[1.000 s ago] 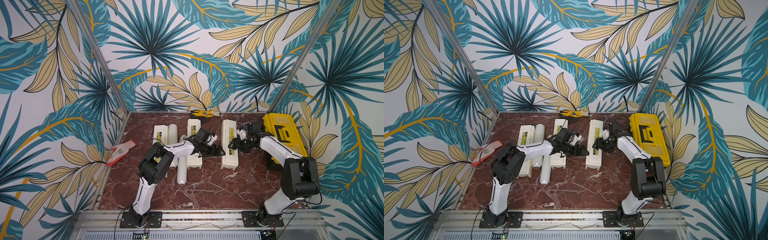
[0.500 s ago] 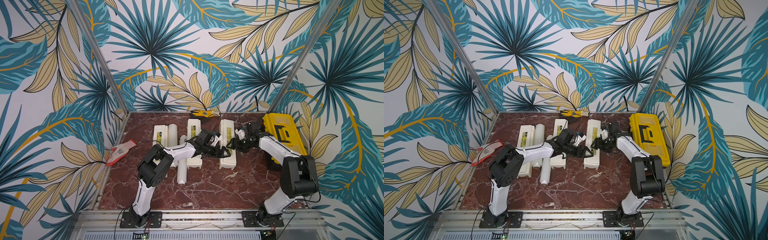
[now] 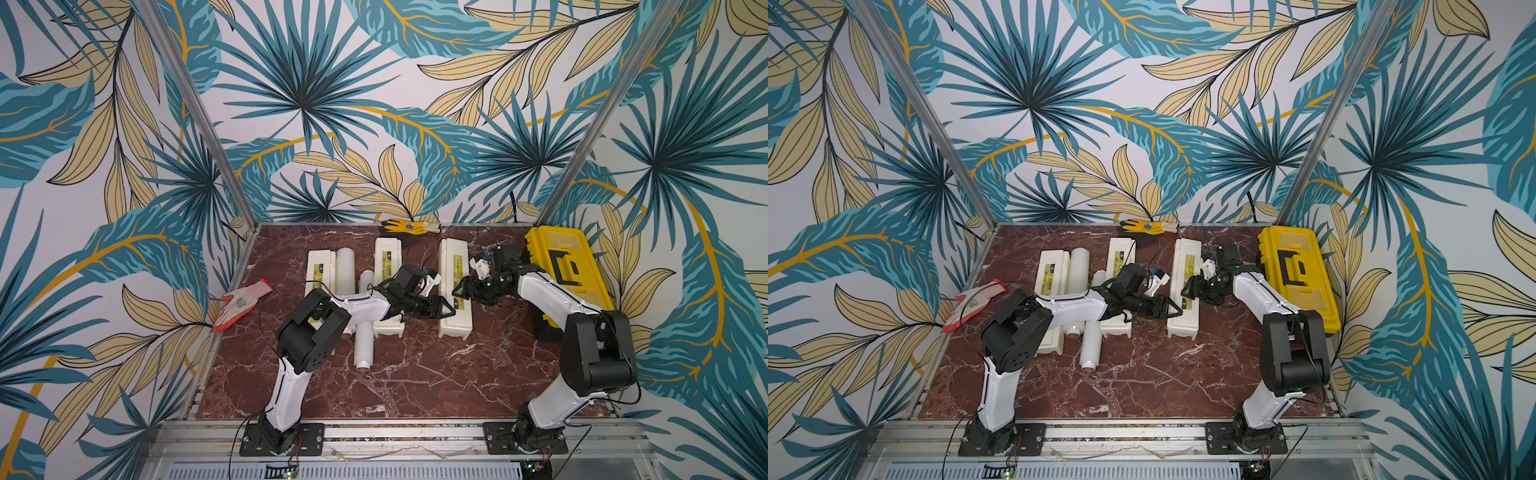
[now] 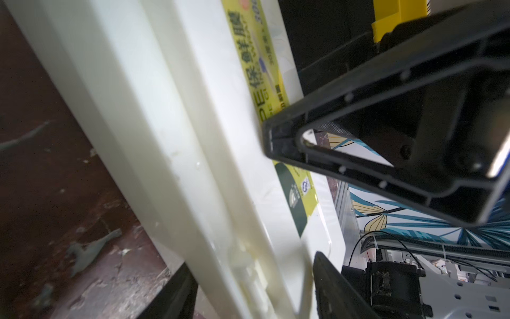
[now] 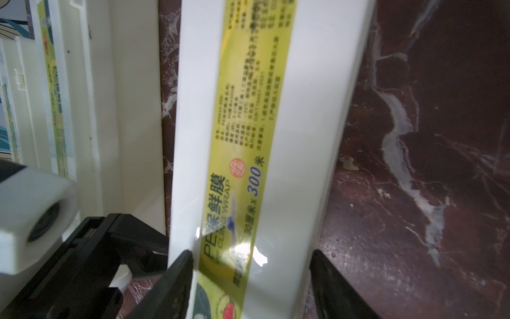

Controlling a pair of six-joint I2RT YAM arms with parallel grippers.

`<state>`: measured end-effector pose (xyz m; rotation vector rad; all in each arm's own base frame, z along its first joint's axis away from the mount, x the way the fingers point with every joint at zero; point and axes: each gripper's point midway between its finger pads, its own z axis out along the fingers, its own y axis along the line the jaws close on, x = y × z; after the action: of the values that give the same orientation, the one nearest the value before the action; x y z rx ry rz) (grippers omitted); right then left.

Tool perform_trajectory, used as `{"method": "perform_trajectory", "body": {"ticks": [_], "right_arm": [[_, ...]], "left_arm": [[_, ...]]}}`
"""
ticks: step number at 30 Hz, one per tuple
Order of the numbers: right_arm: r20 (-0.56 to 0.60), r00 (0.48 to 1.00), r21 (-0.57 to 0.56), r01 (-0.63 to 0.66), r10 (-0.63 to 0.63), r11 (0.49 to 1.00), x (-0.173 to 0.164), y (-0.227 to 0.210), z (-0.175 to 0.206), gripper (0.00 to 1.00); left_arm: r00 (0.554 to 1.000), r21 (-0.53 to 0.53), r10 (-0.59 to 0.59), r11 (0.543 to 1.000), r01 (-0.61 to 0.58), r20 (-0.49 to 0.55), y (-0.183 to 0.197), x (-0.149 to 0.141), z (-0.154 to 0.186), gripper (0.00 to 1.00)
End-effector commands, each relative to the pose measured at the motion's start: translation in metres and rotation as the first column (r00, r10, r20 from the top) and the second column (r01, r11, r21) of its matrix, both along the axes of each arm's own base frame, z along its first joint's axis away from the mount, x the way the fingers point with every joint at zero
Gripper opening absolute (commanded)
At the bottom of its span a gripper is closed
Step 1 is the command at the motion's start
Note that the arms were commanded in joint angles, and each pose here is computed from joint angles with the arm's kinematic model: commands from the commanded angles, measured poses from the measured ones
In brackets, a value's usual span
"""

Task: Put plastic wrap rolls into dispensers
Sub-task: Close the lid on the plastic wrap cutting box.

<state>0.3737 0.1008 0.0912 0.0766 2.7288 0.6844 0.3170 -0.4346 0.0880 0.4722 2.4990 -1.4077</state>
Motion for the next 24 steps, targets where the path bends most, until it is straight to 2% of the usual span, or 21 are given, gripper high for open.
{"method": "perform_trajectory", "body": {"ticks": [1, 3, 7, 9, 13, 16, 19, 22, 24], "right_arm": [[-0.304, 0.952, -0.083, -0.069, 0.04, 0.994, -0.067, -0.003, -0.068, 0.67], [-0.302, 0.953, -0.073, -0.066, 0.041, 0.995, -0.066, -0.002, -0.067, 0.68], [-0.297, 0.954, -0.058, -0.067, 0.047, 0.996, -0.066, 0.001, -0.065, 0.69], [-0.308, 0.95, -0.056, -0.072, 0.051, 0.996, -0.068, 0.001, -0.067, 0.69], [-0.315, 0.946, -0.046, -0.091, 0.072, 0.995, -0.073, 0.002, -0.069, 0.69], [-0.321, 0.944, -0.05, -0.102, 0.08, 0.994, -0.077, 0.001, -0.069, 0.68], [-0.337, 0.938, -0.057, -0.107, 0.082, 0.993, -0.081, 0.0, -0.071, 0.68], [-0.34, 0.937, -0.063, -0.107, 0.079, 0.992, -0.084, -0.001, -0.072, 0.67], [-0.349, 0.934, -0.063, -0.108, 0.079, 0.992, -0.086, -0.002, -0.069, 0.67]], "left_arm": [[0.982, 0.327, 0.08, 0.945, -0.019, -0.174, 0.05, -0.038, -0.112, 0.56], [0.979, 0.339, 0.086, 0.941, -0.018, -0.186, 0.054, -0.041, -0.118, 0.52], [0.976, 0.351, 0.09, 0.936, -0.015, -0.198, 0.058, -0.047, -0.123, 0.55], [0.977, 0.344, 0.082, 0.939, -0.009, -0.199, 0.057, -0.048, -0.12, 0.72], [0.978, 0.323, 0.063, 0.946, 0.006, -0.201, 0.052, -0.048, -0.111, 0.83], [0.98, 0.306, 0.05, 0.952, 0.012, -0.192, 0.048, -0.048, -0.102, 0.81], [0.977, 0.328, 0.041, 0.944, 0.03, -0.208, 0.048, -0.052, -0.109, 0.75], [0.972, 0.336, 0.028, 0.94, 0.054, -0.233, 0.047, -0.062, -0.116, 0.73], [0.97, 0.364, 0.031, 0.929, 0.061, -0.24, 0.051, -0.068, -0.122, 0.67]]}}
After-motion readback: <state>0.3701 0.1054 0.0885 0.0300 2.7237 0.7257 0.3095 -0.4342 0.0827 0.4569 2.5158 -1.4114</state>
